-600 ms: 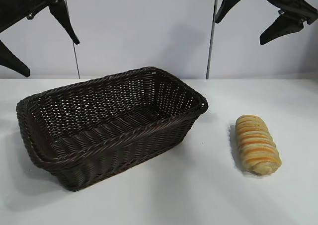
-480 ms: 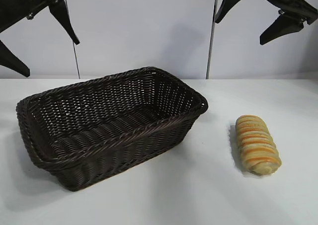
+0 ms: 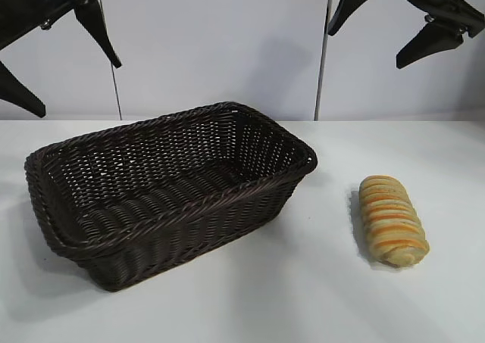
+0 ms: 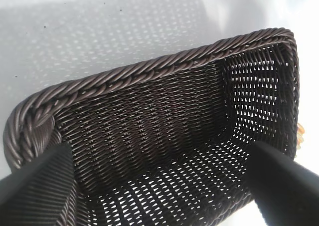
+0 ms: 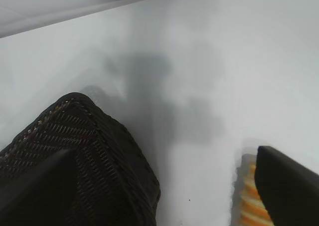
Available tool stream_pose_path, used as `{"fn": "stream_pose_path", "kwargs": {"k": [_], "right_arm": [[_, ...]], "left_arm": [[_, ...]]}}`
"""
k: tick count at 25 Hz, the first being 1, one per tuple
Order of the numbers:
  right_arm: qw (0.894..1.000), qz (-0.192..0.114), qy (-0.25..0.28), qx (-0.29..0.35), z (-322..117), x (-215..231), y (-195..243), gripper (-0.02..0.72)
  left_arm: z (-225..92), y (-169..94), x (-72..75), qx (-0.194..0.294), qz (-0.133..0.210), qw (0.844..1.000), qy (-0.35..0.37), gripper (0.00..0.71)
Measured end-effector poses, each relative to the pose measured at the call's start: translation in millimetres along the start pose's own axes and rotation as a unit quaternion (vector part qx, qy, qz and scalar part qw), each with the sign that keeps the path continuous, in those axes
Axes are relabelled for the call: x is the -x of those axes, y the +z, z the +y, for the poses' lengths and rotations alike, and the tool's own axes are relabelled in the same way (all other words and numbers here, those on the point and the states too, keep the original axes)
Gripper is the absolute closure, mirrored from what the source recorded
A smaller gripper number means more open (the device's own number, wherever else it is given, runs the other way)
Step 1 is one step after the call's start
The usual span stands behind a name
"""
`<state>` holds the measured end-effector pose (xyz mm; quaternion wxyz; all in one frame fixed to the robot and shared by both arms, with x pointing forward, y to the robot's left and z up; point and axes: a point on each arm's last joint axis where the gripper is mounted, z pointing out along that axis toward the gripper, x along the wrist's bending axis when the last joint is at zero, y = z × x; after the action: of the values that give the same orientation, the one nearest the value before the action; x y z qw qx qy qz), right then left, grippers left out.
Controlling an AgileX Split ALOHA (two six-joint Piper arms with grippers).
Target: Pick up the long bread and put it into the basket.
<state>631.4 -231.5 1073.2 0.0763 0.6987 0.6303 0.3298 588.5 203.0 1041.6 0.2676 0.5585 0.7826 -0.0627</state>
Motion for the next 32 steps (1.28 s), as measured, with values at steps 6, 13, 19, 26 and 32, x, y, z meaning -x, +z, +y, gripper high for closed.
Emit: {"fn": "stream_pose_path", "kwargs": {"k": [6, 13, 19, 26, 32], "right_arm": [[1.0, 0.0, 0.0, 0.0, 0, 0, 0, 0.008], [1.0, 0.0, 0.0, 0.0, 0, 0, 0, 0.008], [1.0, 0.0, 0.0, 0.0, 0, 0, 0, 0.008], [1.0, -0.001, -0.001, 0.0, 0, 0, 0, 0.008], [1.0, -0.001, -0.001, 0.0, 0, 0, 0, 0.008]], "left_arm": [[0, 0, 0.0, 0.0, 0.0, 1.0, 0.0, 0.034], [1, 0, 0.3, 0.005, -0.002, 1.0, 0.0, 0.034], [2, 0, -0.9, 0.007, 0.001, 1.0, 0.001, 0.034], [-9, -15, -16.2, -0.011, 0.084, 0.995, 0.047, 0.044], [-31, -12, -34.3, -0.032, 0.106, 0.993, 0.038, 0.044]]}}
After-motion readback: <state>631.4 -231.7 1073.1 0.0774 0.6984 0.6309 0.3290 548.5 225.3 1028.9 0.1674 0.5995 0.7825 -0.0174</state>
